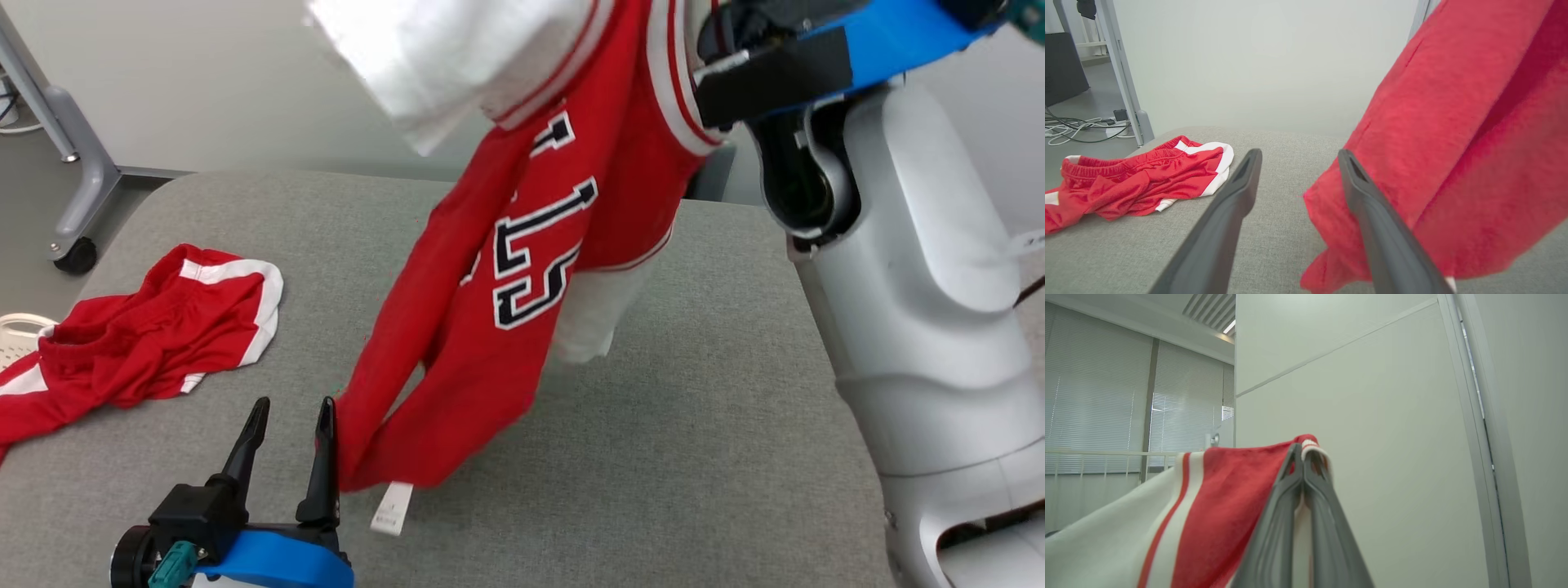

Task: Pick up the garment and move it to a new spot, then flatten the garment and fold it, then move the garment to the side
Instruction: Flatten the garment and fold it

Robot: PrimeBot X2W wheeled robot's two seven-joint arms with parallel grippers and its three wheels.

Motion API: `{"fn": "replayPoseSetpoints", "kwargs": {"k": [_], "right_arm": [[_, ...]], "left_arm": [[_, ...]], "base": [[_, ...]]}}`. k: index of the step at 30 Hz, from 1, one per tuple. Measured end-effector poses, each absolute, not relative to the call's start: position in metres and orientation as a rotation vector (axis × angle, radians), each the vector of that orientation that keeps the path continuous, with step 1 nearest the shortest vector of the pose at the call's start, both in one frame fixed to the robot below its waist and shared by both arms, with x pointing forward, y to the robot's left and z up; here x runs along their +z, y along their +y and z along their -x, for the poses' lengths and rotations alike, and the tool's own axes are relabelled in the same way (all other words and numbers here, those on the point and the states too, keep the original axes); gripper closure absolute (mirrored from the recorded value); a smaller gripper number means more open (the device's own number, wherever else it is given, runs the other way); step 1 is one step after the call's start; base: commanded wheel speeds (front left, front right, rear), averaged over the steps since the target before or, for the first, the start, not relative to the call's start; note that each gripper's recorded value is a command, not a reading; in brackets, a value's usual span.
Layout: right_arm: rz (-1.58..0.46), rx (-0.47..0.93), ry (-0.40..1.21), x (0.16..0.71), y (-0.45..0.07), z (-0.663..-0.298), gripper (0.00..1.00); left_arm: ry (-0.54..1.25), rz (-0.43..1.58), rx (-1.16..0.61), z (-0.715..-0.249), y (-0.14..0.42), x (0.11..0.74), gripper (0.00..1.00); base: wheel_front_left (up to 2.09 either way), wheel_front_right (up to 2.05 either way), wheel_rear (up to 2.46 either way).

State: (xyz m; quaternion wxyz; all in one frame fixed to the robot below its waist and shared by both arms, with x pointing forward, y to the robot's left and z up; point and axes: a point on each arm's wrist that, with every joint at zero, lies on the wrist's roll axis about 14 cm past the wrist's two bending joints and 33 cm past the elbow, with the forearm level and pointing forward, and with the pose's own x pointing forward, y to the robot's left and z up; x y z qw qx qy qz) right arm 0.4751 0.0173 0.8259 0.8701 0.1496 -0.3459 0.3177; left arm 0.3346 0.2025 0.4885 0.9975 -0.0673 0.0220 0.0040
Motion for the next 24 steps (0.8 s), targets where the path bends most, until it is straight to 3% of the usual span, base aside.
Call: {"fn": "replayPoseSetpoints", "kwargs": {"k": [5,10,18,24], "right_arm": [[-0.270,0.484,-0.484,0.724,-0.026,-0.512,1.00],[-0.221,0.329,-0.303,0.640,-0.073,-0.518,1.00],[-0.171,0.156,-0.126,0.558,-0.133,-0.490,1.00],[-0.198,0.140,-0.017,0.516,-0.142,-0.454,1.00]], "left_arm": [[0.048,0.134,-0.009,-0.341,0.199,0.487,0.00],[0.058,0.137,-0.033,-0.345,0.192,0.483,0.00],[0.053,0.140,-0.058,-0.344,0.186,0.484,0.00],[0.050,0.139,-0.065,-0.342,0.185,0.485,0.00]], "base": [[0.00,0.00,0.00],[0.00,0.00,0.00],[0.00,0.00,0.00],[0.00,0.00,0.00]]}}
